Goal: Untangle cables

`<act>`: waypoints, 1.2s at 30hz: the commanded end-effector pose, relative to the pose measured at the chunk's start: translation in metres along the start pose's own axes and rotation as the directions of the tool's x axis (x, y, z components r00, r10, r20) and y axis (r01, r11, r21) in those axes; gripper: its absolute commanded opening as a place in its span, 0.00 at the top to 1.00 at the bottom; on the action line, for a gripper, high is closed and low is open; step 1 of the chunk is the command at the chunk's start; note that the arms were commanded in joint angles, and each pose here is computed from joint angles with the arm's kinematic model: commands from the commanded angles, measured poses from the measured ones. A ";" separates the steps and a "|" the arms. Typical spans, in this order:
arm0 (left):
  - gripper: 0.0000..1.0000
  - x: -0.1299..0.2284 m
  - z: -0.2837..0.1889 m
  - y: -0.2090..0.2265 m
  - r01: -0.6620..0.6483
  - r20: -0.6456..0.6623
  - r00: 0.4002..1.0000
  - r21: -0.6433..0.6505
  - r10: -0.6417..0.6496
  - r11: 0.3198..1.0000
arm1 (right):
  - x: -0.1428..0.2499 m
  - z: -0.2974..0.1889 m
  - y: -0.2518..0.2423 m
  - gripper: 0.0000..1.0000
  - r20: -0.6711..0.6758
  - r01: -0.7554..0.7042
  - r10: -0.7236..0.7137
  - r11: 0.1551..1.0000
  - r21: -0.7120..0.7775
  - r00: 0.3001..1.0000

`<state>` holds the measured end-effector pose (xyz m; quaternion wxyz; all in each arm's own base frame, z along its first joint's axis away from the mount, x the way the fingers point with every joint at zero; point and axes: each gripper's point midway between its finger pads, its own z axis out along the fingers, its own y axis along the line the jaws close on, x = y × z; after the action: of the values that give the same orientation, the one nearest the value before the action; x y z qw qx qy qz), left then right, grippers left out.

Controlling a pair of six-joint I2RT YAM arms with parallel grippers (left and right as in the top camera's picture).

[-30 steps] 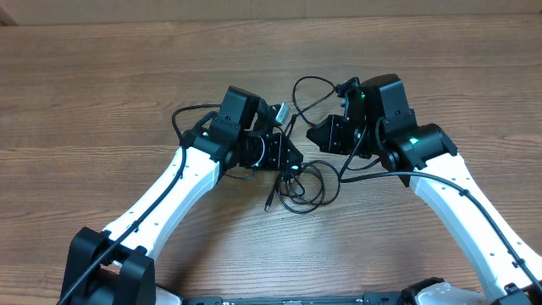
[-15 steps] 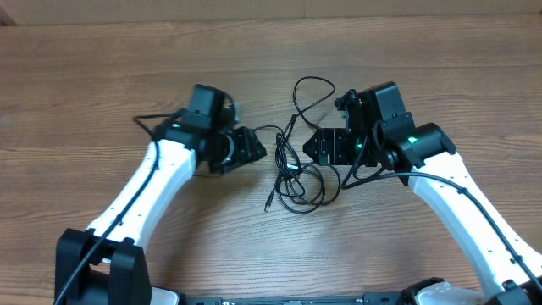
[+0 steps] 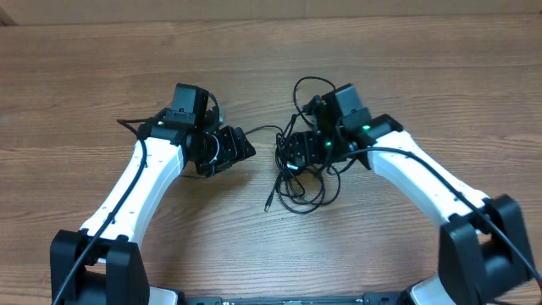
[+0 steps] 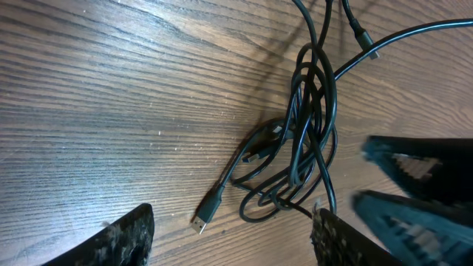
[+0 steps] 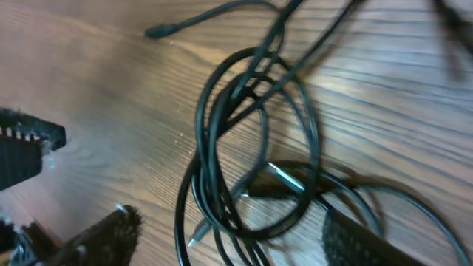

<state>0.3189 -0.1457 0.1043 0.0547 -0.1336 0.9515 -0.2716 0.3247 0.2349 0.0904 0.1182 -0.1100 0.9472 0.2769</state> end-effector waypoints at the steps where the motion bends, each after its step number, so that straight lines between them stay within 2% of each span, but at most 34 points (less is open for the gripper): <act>1: 0.33 -0.002 -0.002 -0.002 -0.024 0.008 1.000 0.003 0.024 1.000 | -0.004 0.015 0.007 0.28 -0.015 0.024 -0.025 0.999 -0.033 1.000; 6: 0.32 -0.002 -0.002 -0.002 -0.024 0.008 1.000 0.003 0.024 1.000 | -0.003 0.032 0.005 0.35 -0.029 0.031 -0.032 0.999 -0.038 0.999; 9: 0.33 -0.002 -0.002 -0.002 -0.023 0.008 1.000 0.003 0.023 1.000 | -0.004 0.035 0.007 0.45 -0.023 0.040 -0.041 0.998 -0.044 0.999; 13: 0.31 -0.002 -0.002 -0.003 -0.024 0.008 1.000 0.003 0.024 1.000 | -0.008 0.035 0.015 0.52 -0.008 0.054 -0.055 0.995 -0.085 0.998; 21: 0.29 -0.002 -0.002 -0.003 -0.024 0.006 1.000 0.004 0.024 1.000 | -0.016 0.036 0.019 0.59 0.020 0.072 -0.071 0.992 -0.106 0.997; 27: 0.28 0.003 0.001 -0.009 -0.043 -0.005 0.999 0.012 0.044 0.999 | -0.016 0.041 0.018 0.59 0.020 0.073 -0.072 0.991 -0.111 0.997; 31: 0.28 0.004 0.002 -0.010 -0.048 -0.006 0.999 0.012 0.048 0.999 | -0.018 0.041 0.028 0.61 0.023 0.085 -0.082 0.983 -0.165 0.996; 36: 0.28 0.004 0.002 -0.010 -0.048 -0.006 0.999 0.013 0.048 0.999 | -0.018 0.041 0.028 0.72 0.026 0.087 -0.084 0.982 -0.169 0.996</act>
<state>0.3164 -0.1522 0.1044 0.0540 -0.1202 0.9531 -0.2723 0.3382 0.2757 0.0701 0.1259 -0.1489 0.9198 0.3406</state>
